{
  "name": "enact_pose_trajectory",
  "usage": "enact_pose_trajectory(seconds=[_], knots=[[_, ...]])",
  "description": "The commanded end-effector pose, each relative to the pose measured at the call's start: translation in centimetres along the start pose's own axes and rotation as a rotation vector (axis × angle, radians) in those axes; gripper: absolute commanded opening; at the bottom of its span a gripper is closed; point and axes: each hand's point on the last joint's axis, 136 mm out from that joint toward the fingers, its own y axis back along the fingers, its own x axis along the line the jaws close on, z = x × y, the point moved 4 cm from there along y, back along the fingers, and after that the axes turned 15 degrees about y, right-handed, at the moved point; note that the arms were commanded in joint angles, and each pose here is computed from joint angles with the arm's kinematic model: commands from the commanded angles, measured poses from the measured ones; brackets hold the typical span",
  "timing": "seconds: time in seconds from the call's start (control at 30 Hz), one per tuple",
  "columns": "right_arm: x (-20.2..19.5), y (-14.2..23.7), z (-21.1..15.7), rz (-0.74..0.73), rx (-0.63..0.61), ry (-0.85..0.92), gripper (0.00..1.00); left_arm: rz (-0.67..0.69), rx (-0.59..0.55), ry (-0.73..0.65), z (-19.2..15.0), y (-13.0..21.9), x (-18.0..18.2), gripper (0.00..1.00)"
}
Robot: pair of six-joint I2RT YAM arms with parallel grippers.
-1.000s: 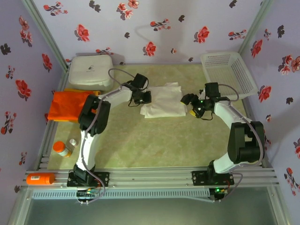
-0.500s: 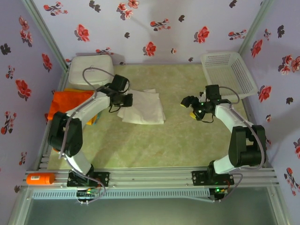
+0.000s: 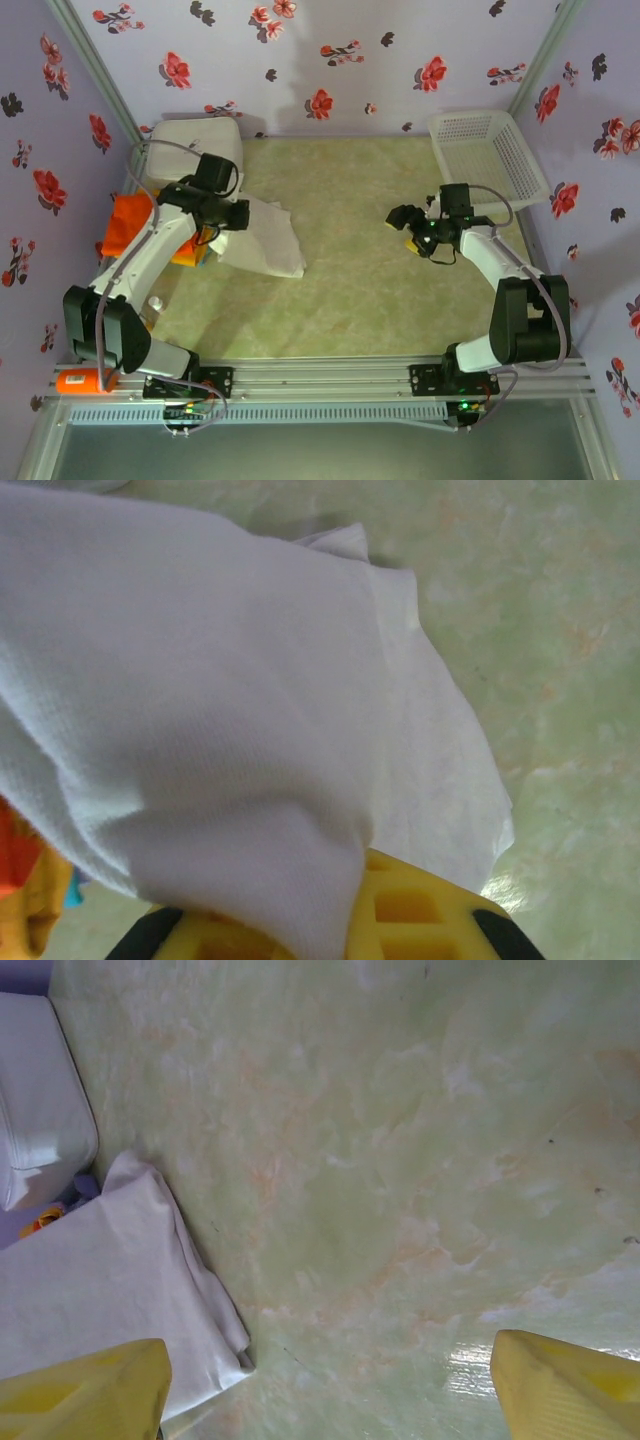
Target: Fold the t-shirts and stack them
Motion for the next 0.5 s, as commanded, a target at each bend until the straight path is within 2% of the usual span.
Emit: enact_pose_trajectory(seconds=[0.0, 0.2, 0.47], knots=[[0.1, -0.7, 0.1, 0.021, 0.001, 0.004, 0.83, 0.048, 0.002, -0.067, 0.1, 3.0, 1.4, 0.0], [0.3, -1.6, 0.1, 0.032, 0.017, -0.004, 0.83, 0.112, -0.011, -0.099, 1.2, 5.2, 3.4, 0.0], [0.6, -1.7, 0.3, 0.026, 0.026, 0.001, 0.82, 0.113, -0.112, -0.126, 3.6, 8.7, 3.8, 0.0]])
